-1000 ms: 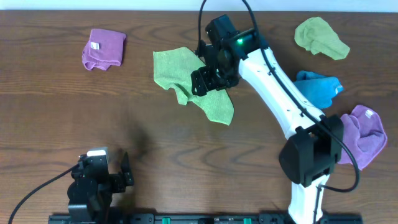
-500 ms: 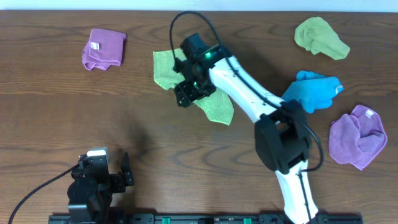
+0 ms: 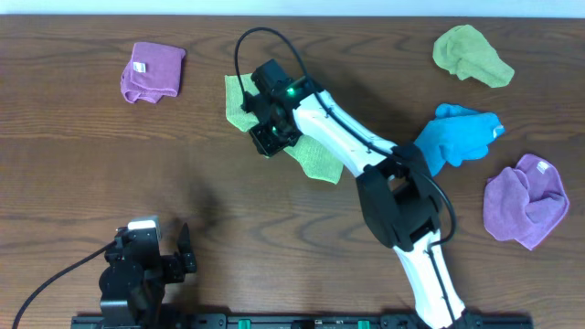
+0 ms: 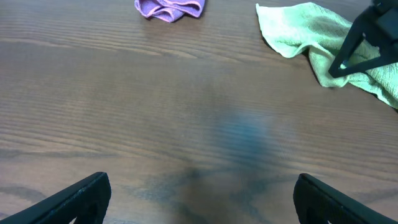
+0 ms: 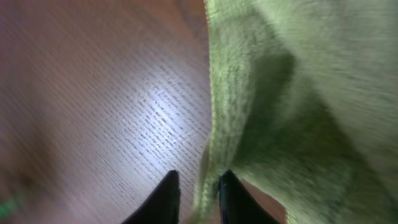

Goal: Fold the cloth
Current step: 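Lay the green cloth flat on the table center with the right gripper, then grasp the green cloth's left and right corners with both grippers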

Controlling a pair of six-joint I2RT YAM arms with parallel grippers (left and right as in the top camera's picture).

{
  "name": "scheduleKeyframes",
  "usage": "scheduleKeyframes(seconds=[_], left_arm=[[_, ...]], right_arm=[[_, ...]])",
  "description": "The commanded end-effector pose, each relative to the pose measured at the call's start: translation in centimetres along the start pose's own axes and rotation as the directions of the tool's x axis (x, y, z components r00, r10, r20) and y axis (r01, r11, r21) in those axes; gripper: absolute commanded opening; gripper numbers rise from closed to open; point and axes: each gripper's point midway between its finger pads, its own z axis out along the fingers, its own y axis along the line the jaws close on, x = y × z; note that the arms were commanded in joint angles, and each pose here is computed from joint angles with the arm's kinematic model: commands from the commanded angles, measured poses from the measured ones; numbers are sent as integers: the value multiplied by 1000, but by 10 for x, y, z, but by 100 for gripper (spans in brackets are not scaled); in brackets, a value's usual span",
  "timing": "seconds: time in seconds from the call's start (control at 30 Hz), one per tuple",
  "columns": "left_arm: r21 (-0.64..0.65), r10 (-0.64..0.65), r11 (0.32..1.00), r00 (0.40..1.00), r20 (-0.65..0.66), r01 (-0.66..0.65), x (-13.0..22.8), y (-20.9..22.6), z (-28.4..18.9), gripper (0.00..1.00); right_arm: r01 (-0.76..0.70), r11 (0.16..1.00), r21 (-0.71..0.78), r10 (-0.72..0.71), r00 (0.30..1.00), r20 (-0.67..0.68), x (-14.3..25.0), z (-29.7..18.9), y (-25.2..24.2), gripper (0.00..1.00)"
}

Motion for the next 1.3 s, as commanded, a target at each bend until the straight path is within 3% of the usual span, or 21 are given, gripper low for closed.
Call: scheduleKeyframes(seconds=[0.0, 0.13, 0.27, 0.3, 0.4, 0.47, 0.67, 0.87, 0.93, 1.07, 1.27], left_arm=[[0, 16, 1000, 1000, 0, -16, 1, 0, 0, 95], [1, 15, 1000, 1000, 0, -15, 1, 0, 0, 95], [0, 16, 1000, 1000, 2, -16, 1, 0, 0, 95], [0, 16, 1000, 1000, 2, -16, 1, 0, 0, 95], [0, 16, 1000, 1000, 16, -16, -3, 0, 0, 95], [3, 14, 1000, 999, 40, -14, -9, -1, 0, 95], [51, -6, 999, 998, 55, 3, -14, -9, -1, 95], [78, -10, 997, 998, 65, 5, -45, -15, -16, 95], [144, -52, 988, 999, -10, 53, -59, -28, -19, 95], [163, -135, 973, 974, -180, 164, -79, -39, -13, 95], [341, -115, 904, 913, -391, 259, -112, -83, 7, 95]], right_arm=[[29, 999, -20, -29, 999, -20, 4, 8, 13, 1], [77, 980, -183, -89, 994, -60, 19, 7, 73, 1], [160, 962, -223, -181, 980, -77, 34, 4, 124, 1], [175, 959, -225, -196, 978, -75, 35, 3, 131, 5], [207, 960, -190, -221, 973, -58, 35, -3, 139, 65], [191, 975, -110, -195, 980, -29, 26, -15, 127, 75], [105, 991, 78, -111, 990, 85, -3, -66, 66, 79], [-94, 993, 75, 89, 994, 69, 4, -90, 4, 85], [-141, 990, -1, 141, 989, 39, 11, -98, -1, 99], [-161, 986, -35, 163, 986, 35, 18, -118, -5, 99], [-133, 991, -26, 134, 989, 69, 30, -161, -10, 99]])
